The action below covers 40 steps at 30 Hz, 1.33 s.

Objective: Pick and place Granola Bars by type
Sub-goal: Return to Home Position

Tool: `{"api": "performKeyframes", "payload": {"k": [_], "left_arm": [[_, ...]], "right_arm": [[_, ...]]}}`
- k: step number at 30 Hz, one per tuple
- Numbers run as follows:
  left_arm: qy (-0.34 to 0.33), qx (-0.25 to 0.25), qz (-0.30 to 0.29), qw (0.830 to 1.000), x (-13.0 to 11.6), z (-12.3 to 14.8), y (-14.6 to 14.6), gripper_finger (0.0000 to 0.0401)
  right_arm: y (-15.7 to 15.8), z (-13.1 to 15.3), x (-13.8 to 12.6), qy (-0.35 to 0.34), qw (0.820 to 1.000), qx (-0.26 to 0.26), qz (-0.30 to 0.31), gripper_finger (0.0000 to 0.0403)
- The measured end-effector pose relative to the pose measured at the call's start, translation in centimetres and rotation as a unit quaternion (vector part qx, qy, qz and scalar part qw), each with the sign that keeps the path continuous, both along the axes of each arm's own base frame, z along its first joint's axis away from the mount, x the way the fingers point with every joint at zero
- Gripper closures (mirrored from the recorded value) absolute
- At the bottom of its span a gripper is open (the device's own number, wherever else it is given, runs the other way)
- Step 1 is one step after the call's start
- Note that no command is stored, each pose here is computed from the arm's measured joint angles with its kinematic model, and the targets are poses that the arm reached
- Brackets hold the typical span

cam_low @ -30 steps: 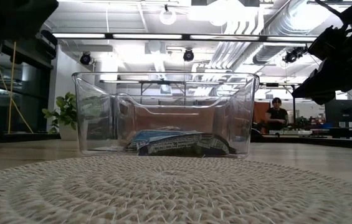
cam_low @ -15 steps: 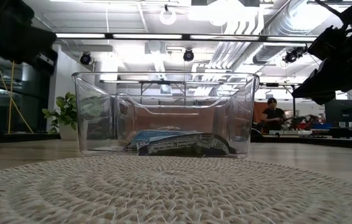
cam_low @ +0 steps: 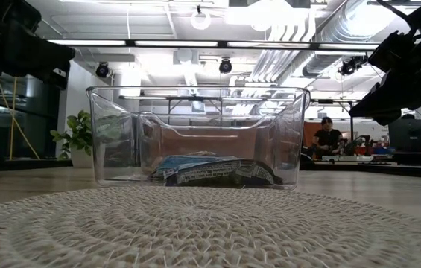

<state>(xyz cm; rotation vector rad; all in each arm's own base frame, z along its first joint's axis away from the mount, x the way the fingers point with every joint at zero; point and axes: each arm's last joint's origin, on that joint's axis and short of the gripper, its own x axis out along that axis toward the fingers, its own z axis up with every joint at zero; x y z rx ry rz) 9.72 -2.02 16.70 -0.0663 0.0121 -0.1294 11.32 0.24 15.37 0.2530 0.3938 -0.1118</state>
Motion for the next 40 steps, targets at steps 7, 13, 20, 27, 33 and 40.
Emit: {"api": "performKeyframes", "payload": {"k": [7,13,20,27,33,40], "left_arm": [[0.001,0.006,-0.003,1.000,0.03,-0.03,-0.03,0.0400],[0.001,0.006,-0.004,1.000,0.03,-0.03,-0.03,0.0400],[0.001,0.006,-0.004,1.000,0.03,-0.03,-0.03,0.0400],[0.001,0.006,-0.004,1.000,0.03,-0.03,-0.03,0.0400],[0.001,0.006,-0.004,1.000,0.03,-0.03,-0.04,0.0400],[0.001,0.006,-0.004,1.000,0.03,-0.03,-0.04,0.0400]], "right_arm": [[0.00,0.00,0.00,0.000,1.000,0.000,0.000,0.0402],[0.00,0.00,0.00,0.000,1.000,0.000,0.000,0.0402],[0.00,0.00,0.00,0.000,1.000,0.000,0.000,0.0402],[0.00,0.00,0.00,0.000,1.000,0.000,0.000,0.0402],[0.00,0.01,0.00,0.000,1.000,0.000,0.000,0.0402],[0.00,0.01,0.00,0.000,1.000,0.000,0.000,0.0402]]}}
